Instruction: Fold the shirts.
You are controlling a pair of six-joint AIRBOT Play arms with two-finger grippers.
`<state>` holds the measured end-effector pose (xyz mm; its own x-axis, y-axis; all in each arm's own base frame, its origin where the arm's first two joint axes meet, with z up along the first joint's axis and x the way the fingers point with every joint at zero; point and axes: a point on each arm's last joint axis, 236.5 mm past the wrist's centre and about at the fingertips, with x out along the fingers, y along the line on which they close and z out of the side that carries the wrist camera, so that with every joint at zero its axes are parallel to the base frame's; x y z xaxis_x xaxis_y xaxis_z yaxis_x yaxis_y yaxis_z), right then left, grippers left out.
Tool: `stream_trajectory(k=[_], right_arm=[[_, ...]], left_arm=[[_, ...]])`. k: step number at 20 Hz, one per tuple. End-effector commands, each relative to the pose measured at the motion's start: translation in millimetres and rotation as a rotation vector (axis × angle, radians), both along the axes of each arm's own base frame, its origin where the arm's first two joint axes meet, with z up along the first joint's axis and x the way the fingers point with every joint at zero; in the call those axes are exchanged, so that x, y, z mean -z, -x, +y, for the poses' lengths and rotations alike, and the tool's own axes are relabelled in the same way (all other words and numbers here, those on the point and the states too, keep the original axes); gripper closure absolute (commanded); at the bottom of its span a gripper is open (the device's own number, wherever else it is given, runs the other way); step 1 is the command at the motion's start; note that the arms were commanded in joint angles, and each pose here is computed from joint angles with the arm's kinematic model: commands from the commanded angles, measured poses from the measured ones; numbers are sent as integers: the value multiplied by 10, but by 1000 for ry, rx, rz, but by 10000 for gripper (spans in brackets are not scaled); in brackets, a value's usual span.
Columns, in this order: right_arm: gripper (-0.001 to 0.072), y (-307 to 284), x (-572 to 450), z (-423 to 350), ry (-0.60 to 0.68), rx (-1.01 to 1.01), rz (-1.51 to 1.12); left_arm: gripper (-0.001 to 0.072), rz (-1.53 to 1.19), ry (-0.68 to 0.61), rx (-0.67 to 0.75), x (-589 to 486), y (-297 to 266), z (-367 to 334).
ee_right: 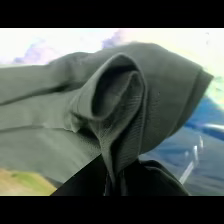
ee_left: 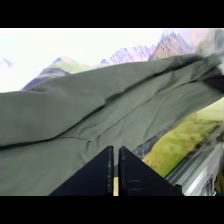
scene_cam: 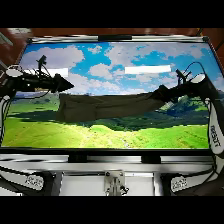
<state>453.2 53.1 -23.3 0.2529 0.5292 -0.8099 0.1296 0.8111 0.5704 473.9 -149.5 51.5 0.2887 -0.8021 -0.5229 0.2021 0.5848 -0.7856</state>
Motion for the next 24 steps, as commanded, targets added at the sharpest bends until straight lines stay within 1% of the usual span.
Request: stream_trajectory(k=[1, 3, 5, 8, 11, 14, 16, 17, 20, 22, 24], right_arm=[[643, 90, -771, 65, -10, 15, -126], [643, 280, -1199, 122, -23, 33, -159], [643, 516, -1579, 185, -29, 36, -194], [643, 839, -2040, 260, -41, 66, -243], [643, 1107, -2334, 319, -51, 88, -276], [643, 1346, -2484, 372, -52, 81, -283], [643, 1497, -2543, 401, -51, 75, -277], [643, 1554, -2563, 410, -50, 74, -274], [644, 1559, -2561, 367, -28, 85, -282], [644, 1531, -2606, 477, -54, 55, -306], [644, 1431, -2548, 573, -21, 20, -330]], left_arm=[[625, -16, 0, 61, 55, 77, -675], [627, 3, -11, 31, 192, 145, -1218], [628, 16, -24, 33, 344, 320, -1720], [628, 75, -32, 109, 605, 750, -2431], [628, 196, 57, 142, 688, 1165, -3009], [630, 234, 140, 60, 699, 1199, -3395], [647, 265, 198, 60, 661, 1232, -3602], [676, 233, 203, 102, 620, 1254, -3647], [678, 145, 174, 166, 441, 1177, -3401], [679, 47, 99, 136, 239, 1016, -2999], [679, -43, 12, 53, -1, 781, -2410]])
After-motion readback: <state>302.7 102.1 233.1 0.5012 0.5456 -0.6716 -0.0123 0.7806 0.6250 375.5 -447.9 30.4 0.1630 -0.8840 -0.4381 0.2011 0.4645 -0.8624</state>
